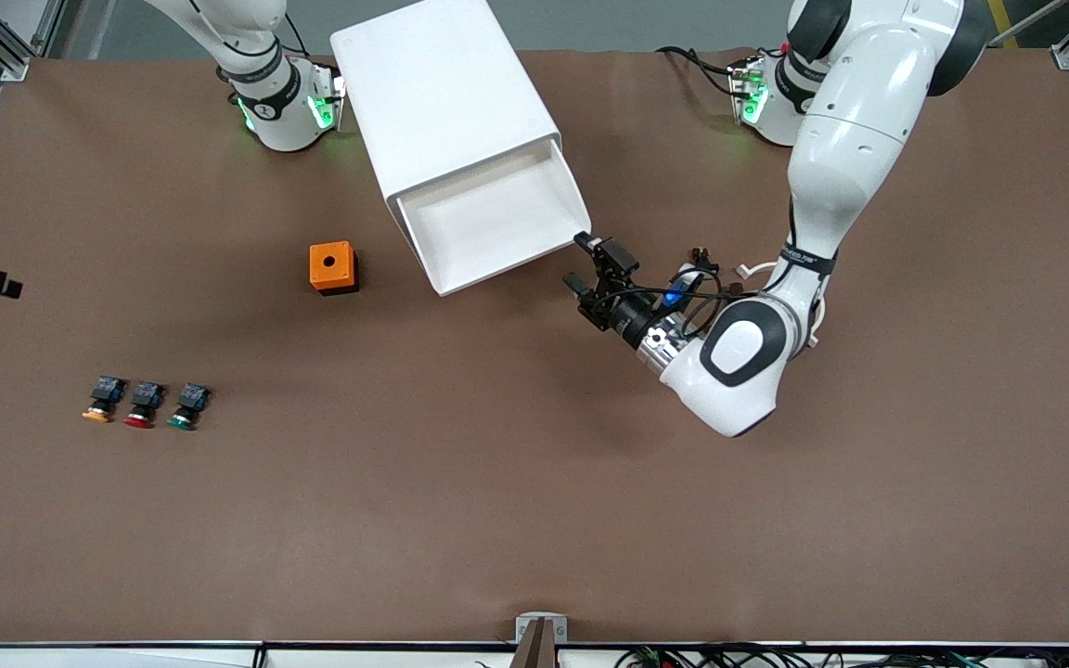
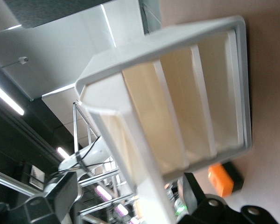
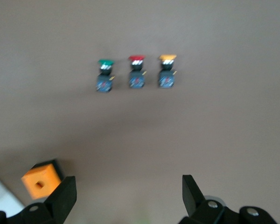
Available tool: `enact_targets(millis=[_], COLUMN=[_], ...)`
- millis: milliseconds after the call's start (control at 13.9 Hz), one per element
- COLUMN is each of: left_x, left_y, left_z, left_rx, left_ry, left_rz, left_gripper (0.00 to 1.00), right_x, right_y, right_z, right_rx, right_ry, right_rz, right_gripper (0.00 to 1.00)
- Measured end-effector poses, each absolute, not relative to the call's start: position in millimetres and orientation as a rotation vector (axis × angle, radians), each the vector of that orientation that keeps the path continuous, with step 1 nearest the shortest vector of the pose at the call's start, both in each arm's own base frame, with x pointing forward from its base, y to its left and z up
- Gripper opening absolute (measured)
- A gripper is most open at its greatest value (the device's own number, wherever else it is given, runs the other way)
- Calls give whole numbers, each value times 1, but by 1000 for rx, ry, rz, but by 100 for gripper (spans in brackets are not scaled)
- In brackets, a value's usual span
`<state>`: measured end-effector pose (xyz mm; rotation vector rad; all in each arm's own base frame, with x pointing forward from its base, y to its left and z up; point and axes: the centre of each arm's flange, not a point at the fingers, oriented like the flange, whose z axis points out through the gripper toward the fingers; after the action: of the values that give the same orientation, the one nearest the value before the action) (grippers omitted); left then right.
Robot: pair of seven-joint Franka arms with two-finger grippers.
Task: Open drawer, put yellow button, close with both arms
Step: 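Release the drawer with the left gripper while the right gripper reaches the yellow button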
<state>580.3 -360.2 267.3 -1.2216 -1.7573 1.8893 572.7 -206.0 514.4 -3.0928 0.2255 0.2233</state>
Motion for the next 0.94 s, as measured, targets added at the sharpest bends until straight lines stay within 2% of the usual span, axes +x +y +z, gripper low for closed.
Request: enact_targets(millis=[216, 504, 719, 935], left_x=[613, 619, 624, 632], left_y=[-333, -312, -307, -295], left_z=[296, 301, 314, 333], left_rx=[-1452, -1788, -2169, -2539], left_ry=[-1762, -1619, -1471, -1332], left_rz=[2036, 2167, 2135, 2005], left_gripper=[100, 100, 100, 100], right_x=[571, 589, 594, 599], right_y=[-249, -262, -265, -266], right_z=[493, 433, 362, 311], right_rx=[-3090, -3127, -3152, -3164], right_ry=[228, 240, 240, 242], right_rz=[199, 57, -57, -128], right_gripper=[100, 100, 100, 100])
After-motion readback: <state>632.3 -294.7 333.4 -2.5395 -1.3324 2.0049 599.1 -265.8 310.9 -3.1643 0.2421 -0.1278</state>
